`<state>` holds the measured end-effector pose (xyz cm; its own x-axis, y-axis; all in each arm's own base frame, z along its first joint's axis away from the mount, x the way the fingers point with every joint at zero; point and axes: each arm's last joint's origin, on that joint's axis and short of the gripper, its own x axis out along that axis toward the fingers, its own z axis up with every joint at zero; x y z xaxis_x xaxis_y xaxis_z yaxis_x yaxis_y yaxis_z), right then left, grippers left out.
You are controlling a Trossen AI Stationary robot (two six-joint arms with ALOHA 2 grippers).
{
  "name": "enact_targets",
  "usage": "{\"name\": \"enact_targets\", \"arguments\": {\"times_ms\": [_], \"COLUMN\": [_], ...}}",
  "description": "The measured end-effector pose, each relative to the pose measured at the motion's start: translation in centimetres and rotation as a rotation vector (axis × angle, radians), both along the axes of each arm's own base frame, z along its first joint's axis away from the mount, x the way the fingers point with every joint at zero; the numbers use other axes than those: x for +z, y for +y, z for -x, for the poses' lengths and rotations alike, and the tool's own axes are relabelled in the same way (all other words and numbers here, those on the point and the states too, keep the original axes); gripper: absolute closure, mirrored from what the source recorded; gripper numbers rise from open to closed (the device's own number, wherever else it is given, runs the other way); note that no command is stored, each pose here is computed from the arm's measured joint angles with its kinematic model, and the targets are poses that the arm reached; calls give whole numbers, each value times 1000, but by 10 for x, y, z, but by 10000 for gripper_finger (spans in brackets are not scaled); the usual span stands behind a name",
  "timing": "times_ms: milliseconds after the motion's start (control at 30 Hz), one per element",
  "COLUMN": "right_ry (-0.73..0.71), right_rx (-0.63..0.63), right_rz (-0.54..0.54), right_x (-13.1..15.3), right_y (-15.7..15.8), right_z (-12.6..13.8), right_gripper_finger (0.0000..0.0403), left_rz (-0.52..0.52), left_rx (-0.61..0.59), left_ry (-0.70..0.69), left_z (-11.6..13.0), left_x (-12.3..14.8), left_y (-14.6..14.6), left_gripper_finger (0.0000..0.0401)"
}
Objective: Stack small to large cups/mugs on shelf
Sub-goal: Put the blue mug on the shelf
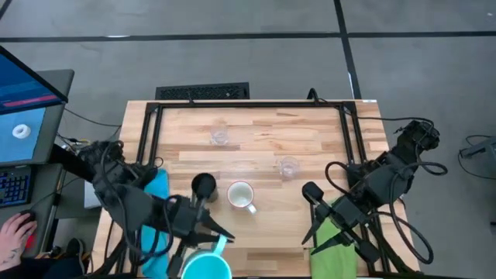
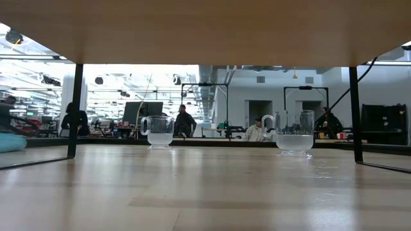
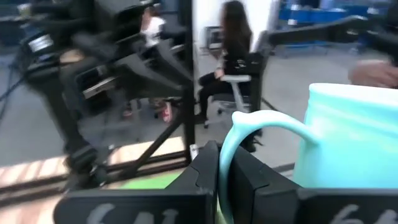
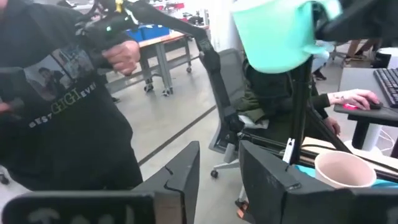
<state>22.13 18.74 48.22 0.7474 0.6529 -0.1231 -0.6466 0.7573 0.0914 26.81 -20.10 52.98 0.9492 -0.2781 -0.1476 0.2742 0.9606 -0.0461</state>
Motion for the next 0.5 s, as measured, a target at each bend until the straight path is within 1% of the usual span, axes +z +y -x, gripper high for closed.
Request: {"name": "enact_targets", "arguments": {"times_ms": [100,167,233,333,400,500], "right_ry": [4,4,4,4,4,5], "right_rx": [-11,-20,-20,-20,-21,-21], "right_rz": [-5,-3,-3,-3,-3,-4], "right_x": [0,0,0,0,0,0], "right_y": [0,0,0,0,0,0], "right_z": [0,0,-1,-1,-1,-1], "right_gripper_finger": [274,277,279,281,282,282], "left_rz": [36,20,3,28,28,57], "left_rx": [100,169,180,191,219,351], "left_ry": [49,93,120,104,118,145], "left_z": [-6,-14,-20,-29,-35,-40], "left_x": [-12,-26,-37,-49,-61,-84], "left_y": [0,-1,-4,-7,-9,-8], "left_gripper_finger": [399,400,400,400,400,400]}}
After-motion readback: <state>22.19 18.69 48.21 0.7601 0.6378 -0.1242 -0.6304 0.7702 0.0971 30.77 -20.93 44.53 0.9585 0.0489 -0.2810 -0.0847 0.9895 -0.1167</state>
